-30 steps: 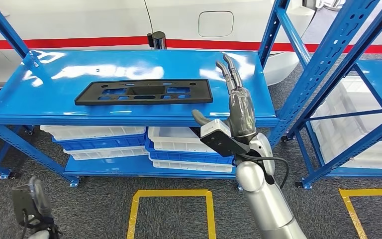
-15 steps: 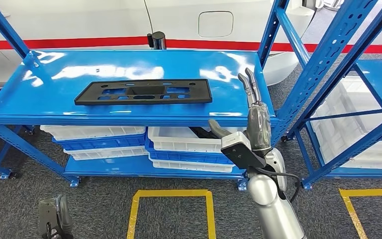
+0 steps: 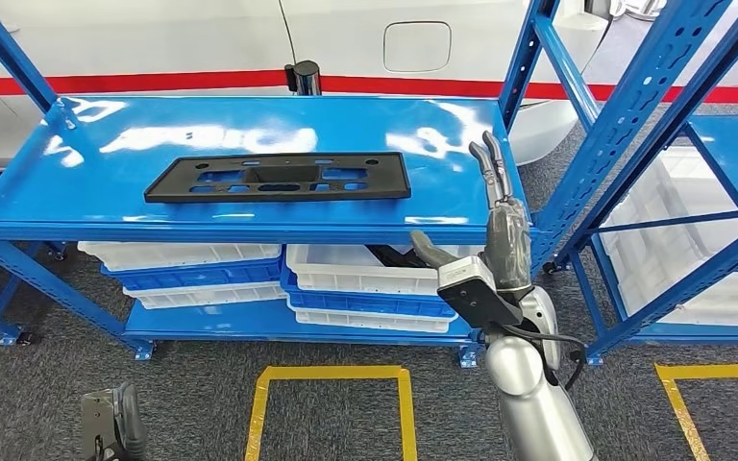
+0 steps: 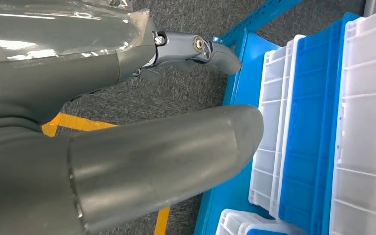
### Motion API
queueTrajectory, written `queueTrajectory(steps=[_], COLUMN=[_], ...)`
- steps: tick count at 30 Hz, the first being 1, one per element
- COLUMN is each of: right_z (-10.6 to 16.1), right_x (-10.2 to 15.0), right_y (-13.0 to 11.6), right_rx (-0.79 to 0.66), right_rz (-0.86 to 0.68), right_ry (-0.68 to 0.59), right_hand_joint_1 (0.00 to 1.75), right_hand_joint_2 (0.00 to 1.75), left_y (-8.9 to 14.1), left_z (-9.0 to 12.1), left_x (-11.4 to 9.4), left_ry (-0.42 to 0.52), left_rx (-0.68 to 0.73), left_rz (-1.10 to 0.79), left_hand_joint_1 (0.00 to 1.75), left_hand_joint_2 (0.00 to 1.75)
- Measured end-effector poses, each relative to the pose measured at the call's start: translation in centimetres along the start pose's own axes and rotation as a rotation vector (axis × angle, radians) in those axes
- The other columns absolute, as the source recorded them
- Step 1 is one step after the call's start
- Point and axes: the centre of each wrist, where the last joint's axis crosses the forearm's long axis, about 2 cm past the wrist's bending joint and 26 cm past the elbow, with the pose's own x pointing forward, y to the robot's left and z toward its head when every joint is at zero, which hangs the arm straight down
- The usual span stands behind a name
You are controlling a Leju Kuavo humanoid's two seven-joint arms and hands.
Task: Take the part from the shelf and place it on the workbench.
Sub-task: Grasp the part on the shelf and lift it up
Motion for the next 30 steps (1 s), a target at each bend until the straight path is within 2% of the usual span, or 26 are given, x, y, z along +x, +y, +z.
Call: queueTrajectory(steps=[5,21,30], right_z=[-0.3,-4.9,-5.4], right_x=[-0.1,0.0,-0.3], right_y=[-0.3,-1.1,-0.8], right_rx=[-0.004,0.004,0.026], right_rz=[0.003,0.002,0.004], right_ry=[-0.006,-0.058,-0.047], right_hand_joint_1=[0.0,0.0,0.0], right_hand_joint_2=[1.75,1.75,1.75], left_y=[-0.2,-0.1,-0.1], left_z=[0.1,0.2,0.6], left_x=[0.0,-0.2,-0.5], left_ry=[0.0,0.013,0.024], left_rx=[-0.007,0.015,0.017], left_rz=[0.001,0.019,0.022], left_hand_joint_1=[0.0,0.0,0.0], left_hand_joint_2=[0.0,0.0,0.0])
